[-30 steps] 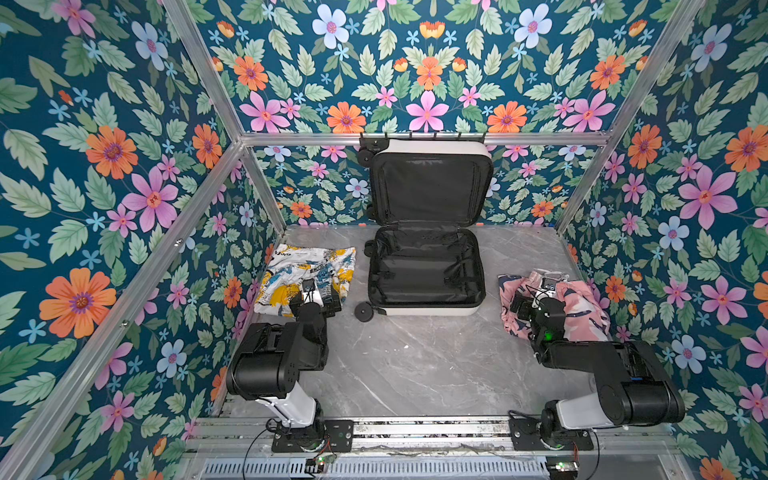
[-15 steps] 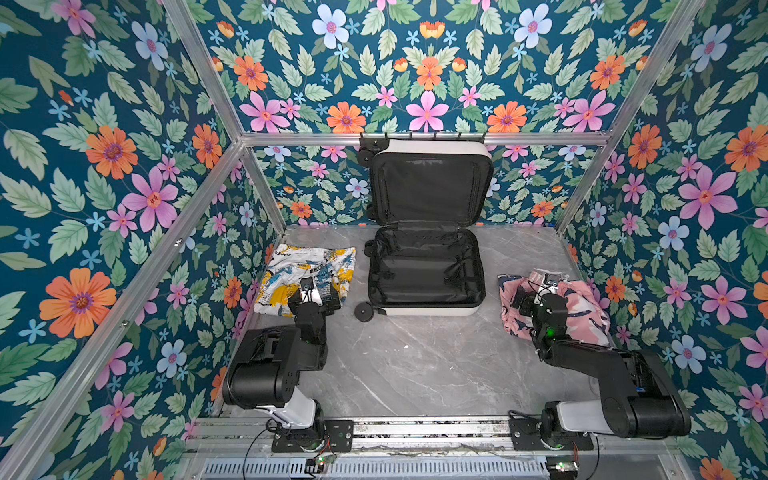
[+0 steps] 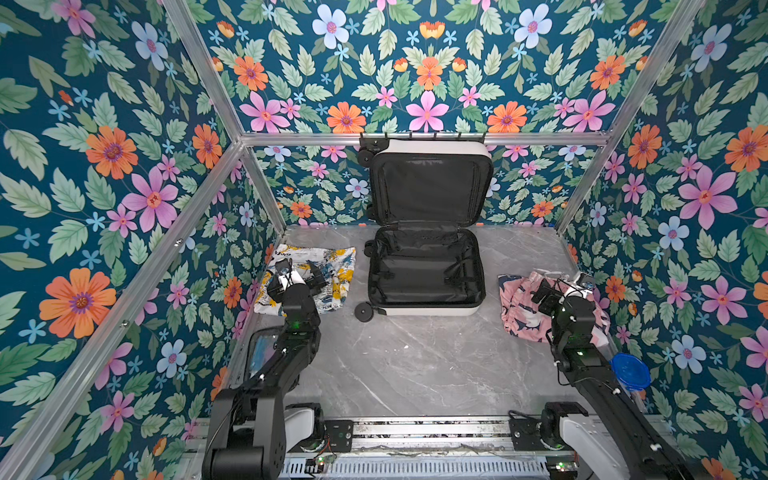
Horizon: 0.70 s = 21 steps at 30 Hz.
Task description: Pack the luggage
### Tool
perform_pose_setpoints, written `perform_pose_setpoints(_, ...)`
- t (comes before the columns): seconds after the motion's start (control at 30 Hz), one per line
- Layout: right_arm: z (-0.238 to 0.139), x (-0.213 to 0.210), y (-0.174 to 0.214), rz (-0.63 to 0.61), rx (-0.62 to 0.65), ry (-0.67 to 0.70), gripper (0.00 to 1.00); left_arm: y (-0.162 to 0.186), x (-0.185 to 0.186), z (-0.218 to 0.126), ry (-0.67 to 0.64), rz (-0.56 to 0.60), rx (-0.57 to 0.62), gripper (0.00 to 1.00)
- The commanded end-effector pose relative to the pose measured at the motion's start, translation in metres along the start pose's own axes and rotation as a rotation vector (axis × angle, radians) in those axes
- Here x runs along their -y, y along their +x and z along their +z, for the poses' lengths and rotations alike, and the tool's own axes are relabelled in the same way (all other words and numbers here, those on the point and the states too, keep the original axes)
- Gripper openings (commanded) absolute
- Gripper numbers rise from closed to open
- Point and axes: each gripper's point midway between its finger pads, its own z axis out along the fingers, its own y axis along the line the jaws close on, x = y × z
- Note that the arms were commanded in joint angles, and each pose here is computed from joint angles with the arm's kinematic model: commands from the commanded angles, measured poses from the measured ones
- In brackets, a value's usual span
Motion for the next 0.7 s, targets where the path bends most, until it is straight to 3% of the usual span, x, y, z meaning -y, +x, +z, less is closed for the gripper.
perform_pose_setpoints(0.0,-0.020,0.018,0.019,0.083,-0.127,0.075,0.99,0.000,-0.016,-0.016,-0.075,-0.111,-0.111,1.00)
perform_pose_setpoints(0.1,-0.039,0.013,0.013,0.093,-0.212,0.048,0.99,-0.019,-0.011,-0.035,-0.030,-0.191,-0.156,1.00)
perform_pose_setpoints(0.3,-0.059,-0.008,0.022,0.175,-0.395,-0.037,0.99,-0.033,0.019,-0.071,0.197,-0.271,-0.249,1.00)
perform_pose_setpoints(0.43,-0.070,-0.046,0.027,0.203,-0.485,-0.245,0.99,-0.032,0.018,-0.089,0.221,-0.288,-0.296,1.00)
perform_pose_setpoints(0.5,-0.069,-0.058,0.034,0.231,-0.564,-0.282,0.99,-0.032,0.019,-0.095,0.232,-0.281,-0.319,1.00)
perform_pose_setpoints(0.53,-0.068,-0.065,0.039,0.235,-0.609,-0.305,0.97,-0.032,0.016,-0.096,0.221,-0.282,-0.326,1.00)
perform_pose_setpoints(0.6,-0.065,-0.070,0.047,0.232,-0.672,-0.312,0.81,-0.033,0.009,-0.099,0.187,-0.294,-0.324,1.00)
perform_pose_setpoints(0.67,-0.060,-0.063,0.057,0.221,-0.718,-0.249,0.76,-0.036,0.007,-0.103,0.185,-0.305,-0.310,1.00)
